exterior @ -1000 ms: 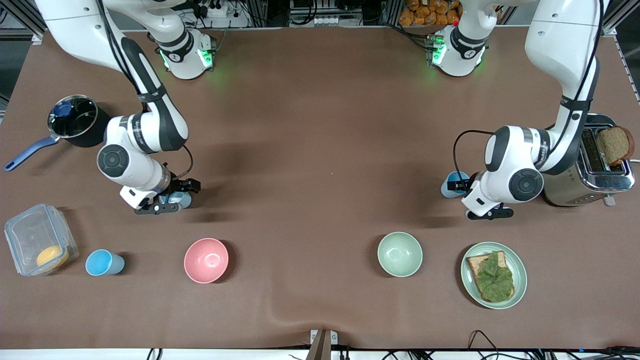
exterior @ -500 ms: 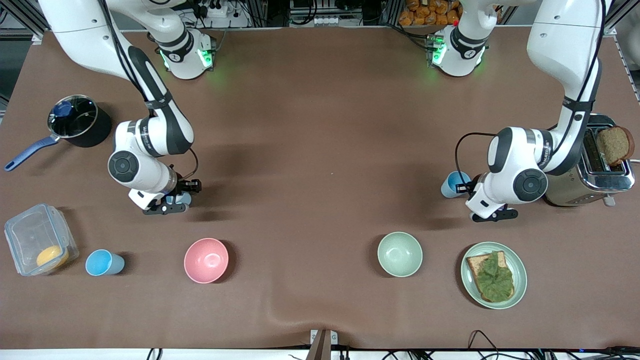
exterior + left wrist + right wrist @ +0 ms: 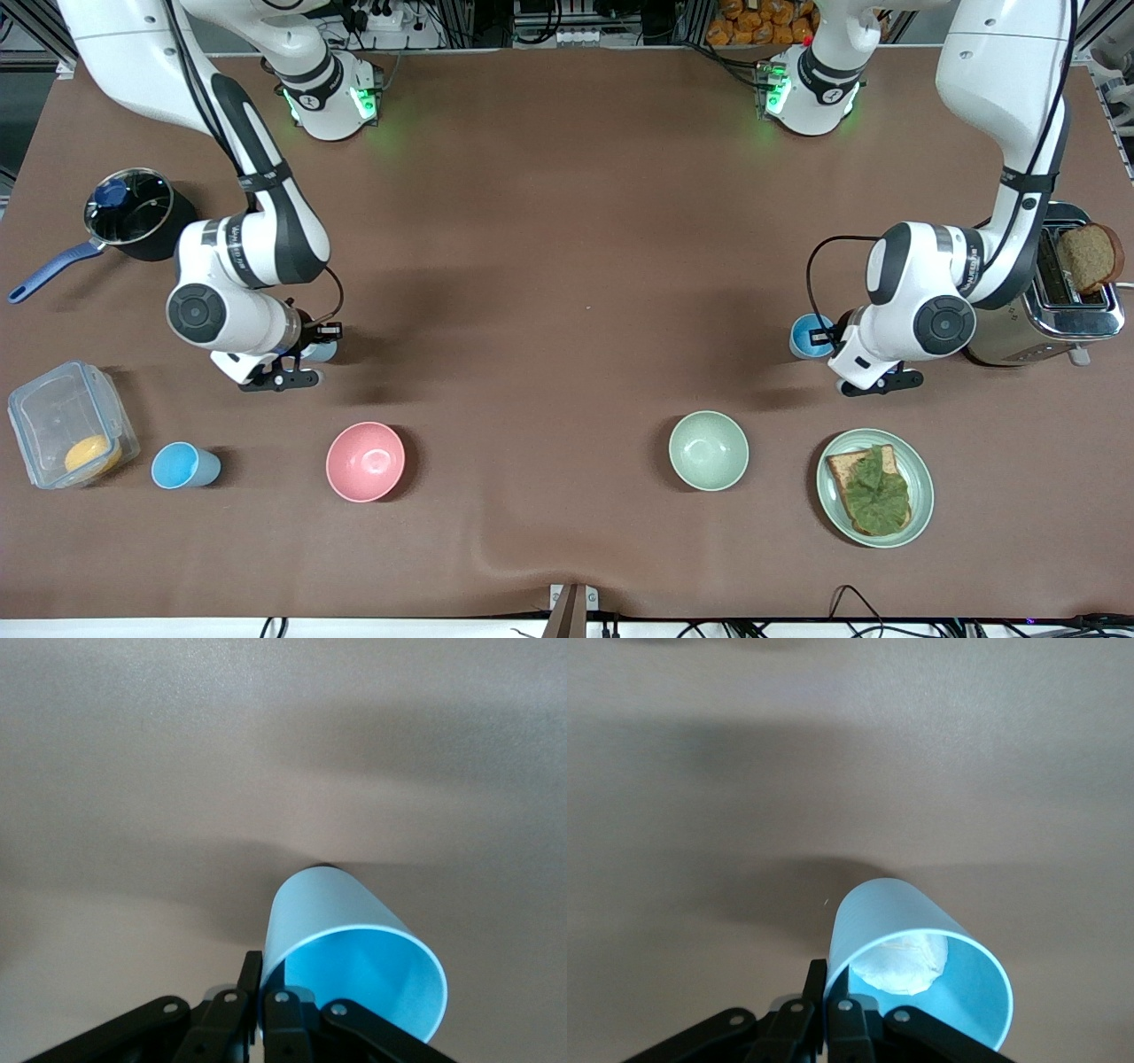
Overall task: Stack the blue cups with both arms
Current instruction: 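Close both grippers on the rims of their blue cups, then lift both blue cups and carry them toward the table's middle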
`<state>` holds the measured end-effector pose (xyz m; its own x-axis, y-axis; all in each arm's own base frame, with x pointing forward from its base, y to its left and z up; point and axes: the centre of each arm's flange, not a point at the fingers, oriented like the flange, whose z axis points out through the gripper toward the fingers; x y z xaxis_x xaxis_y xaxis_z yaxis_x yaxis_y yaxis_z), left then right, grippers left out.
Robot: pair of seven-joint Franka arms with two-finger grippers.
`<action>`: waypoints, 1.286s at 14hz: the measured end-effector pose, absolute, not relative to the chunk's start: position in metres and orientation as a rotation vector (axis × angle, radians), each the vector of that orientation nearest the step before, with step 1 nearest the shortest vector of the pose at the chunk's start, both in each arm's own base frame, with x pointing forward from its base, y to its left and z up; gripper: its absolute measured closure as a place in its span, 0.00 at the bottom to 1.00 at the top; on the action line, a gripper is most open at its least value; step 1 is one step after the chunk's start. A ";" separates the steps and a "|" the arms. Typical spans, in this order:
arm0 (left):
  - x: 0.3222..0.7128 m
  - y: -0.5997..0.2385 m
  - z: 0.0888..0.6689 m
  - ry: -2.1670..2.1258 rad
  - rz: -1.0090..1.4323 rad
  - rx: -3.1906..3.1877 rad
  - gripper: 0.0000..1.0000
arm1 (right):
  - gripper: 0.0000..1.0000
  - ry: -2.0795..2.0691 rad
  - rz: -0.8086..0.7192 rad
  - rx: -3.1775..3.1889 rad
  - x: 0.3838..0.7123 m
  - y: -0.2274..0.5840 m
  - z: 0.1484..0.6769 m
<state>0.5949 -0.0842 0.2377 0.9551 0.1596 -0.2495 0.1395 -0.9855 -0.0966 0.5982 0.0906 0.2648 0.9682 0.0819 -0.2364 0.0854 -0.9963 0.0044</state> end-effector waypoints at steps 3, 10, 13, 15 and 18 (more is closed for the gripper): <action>0.597 -0.093 0.242 -0.282 0.379 -3.025 0.96 | 0.97 0.167 -0.391 3.096 0.613 0.107 0.303; 0.610 -0.125 0.265 -0.329 0.294 -3.046 0.96 | 0.97 0.005 -0.411 3.125 0.571 0.289 0.338; 0.618 -0.157 0.280 -0.364 0.230 -3.053 0.96 | 0.97 -0.151 -0.348 3.191 0.536 0.378 0.327; 0.621 -0.183 0.291 -0.390 0.192 -3.068 0.96 | 0.97 -0.294 -0.327 3.231 0.524 0.413 0.305; 0.621 -0.211 0.305 -0.425 0.173 -3.106 0.96 | 0.97 -0.476 -0.285 3.285 0.519 0.445 0.263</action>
<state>0.6214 -0.2115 0.3053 0.9573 0.2680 -0.1087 0.2678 -0.9633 -0.0168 0.5188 0.4445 0.2634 0.9450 -0.2631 -0.1942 -0.2954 -0.9416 -0.1619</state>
